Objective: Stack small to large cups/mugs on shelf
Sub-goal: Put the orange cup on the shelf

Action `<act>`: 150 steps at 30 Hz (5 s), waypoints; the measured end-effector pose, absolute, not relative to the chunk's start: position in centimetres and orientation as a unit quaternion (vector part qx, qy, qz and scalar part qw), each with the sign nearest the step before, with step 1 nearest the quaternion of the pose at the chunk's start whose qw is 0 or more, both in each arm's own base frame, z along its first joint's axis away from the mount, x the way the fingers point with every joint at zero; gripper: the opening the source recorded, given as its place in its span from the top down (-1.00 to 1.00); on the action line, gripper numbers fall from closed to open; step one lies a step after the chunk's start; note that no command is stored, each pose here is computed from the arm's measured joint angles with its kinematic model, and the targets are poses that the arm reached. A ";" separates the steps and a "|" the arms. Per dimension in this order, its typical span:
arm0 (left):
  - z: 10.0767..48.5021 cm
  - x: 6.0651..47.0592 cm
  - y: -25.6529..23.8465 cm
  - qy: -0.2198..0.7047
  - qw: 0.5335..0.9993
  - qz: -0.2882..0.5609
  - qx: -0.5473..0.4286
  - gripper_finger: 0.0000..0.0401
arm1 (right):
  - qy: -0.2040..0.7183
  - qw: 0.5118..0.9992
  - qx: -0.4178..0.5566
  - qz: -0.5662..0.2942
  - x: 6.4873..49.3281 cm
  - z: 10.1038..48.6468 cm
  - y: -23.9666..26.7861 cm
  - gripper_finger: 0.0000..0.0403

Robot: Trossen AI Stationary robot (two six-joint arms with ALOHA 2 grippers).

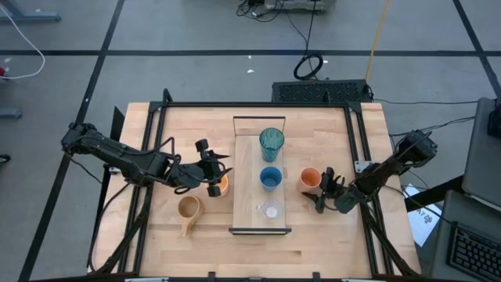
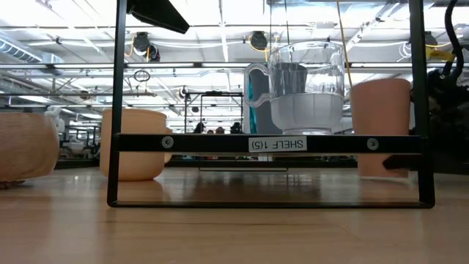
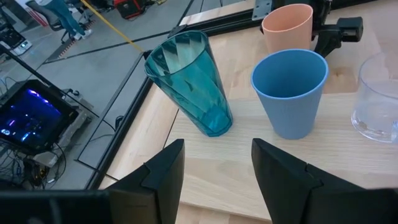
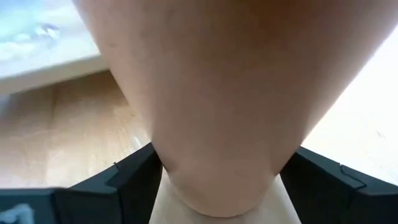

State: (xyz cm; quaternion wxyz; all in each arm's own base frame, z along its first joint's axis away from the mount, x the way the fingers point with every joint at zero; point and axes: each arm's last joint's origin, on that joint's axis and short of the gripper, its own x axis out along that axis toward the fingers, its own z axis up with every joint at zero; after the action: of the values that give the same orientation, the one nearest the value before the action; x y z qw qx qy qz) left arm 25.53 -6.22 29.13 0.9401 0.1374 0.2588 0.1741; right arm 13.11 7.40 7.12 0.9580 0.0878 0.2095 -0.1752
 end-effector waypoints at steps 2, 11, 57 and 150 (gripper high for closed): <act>29.1 25.5 -6.2 0.259 0.940 0.174 0.137 0.06 | 0.201 0.961 0.086 -0.169 13.3 7.4 7.5 -0.41; 29.1 25.5 -6.2 0.259 0.940 0.174 0.139 0.06 | 0.154 0.974 0.083 -0.142 13.9 8.9 8.0 -0.39; 31.5 26.8 -6.6 0.148 0.965 0.103 0.188 0.06 | 0.280 0.946 0.063 -0.150 19.3 29.3 5.7 -0.38; 36.6 38.9 -1.6 0.219 0.860 -0.140 0.438 0.51 | 0.298 0.949 0.036 -0.094 22.7 28.4 3.3 -0.38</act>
State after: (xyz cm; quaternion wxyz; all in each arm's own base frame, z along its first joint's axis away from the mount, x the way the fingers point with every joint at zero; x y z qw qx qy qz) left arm 38.92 -1.58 36.64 0.8603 0.4382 0.2191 -0.1404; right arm 22.68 3.31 28.35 0.9491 0.0363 0.2984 -0.0938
